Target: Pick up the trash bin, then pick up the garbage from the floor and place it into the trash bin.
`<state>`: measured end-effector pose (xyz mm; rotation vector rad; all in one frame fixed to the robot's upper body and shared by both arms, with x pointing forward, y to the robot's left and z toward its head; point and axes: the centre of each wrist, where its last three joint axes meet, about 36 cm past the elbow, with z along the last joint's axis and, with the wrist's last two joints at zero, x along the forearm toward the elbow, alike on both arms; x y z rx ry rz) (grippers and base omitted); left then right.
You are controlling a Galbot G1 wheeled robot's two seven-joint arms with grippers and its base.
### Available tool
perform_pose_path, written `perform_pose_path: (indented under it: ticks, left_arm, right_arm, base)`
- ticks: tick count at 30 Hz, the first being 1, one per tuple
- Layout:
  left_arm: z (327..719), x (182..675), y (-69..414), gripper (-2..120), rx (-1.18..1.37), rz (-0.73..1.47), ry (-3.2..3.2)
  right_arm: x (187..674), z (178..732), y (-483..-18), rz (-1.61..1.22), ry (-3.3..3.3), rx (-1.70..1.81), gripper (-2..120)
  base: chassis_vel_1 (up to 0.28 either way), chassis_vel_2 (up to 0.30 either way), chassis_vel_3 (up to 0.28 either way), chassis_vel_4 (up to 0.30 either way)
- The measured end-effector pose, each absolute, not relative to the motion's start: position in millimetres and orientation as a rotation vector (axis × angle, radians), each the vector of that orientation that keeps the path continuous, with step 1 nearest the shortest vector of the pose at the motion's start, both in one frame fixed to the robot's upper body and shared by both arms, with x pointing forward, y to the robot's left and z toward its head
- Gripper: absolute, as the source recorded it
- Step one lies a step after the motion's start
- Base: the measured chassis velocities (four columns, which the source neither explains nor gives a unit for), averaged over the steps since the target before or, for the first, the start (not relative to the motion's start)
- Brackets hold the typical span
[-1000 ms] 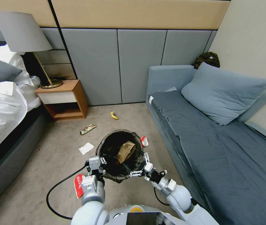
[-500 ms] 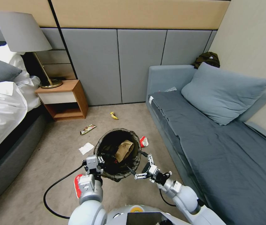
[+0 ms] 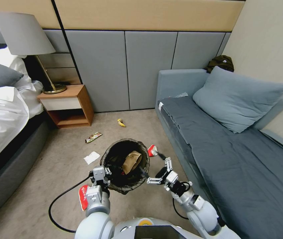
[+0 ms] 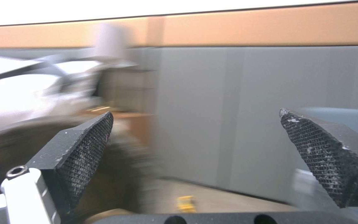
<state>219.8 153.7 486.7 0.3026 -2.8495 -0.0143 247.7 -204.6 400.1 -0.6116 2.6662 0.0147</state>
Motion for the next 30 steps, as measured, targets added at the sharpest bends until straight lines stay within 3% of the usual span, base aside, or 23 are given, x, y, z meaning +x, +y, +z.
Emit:
perform_pose_path:
  ticks: [11,30]
  left_arm:
    - [484.9,219.9,153.0,0,0.312,-0.035,-2.852]
    - [489.9,218.5,155.5,0,0.324,-0.043,-2.872]
  right_arm:
    - [237.4,383.4,-188.4,0.12,2.712,-0.353,100]
    - [244.4,369.7,-180.2,0.134,2.727,-0.396,100]
  base:
    - [0.0,0.0,0.0,0.0]
    - [0.0,0.0,0.0,0.0]
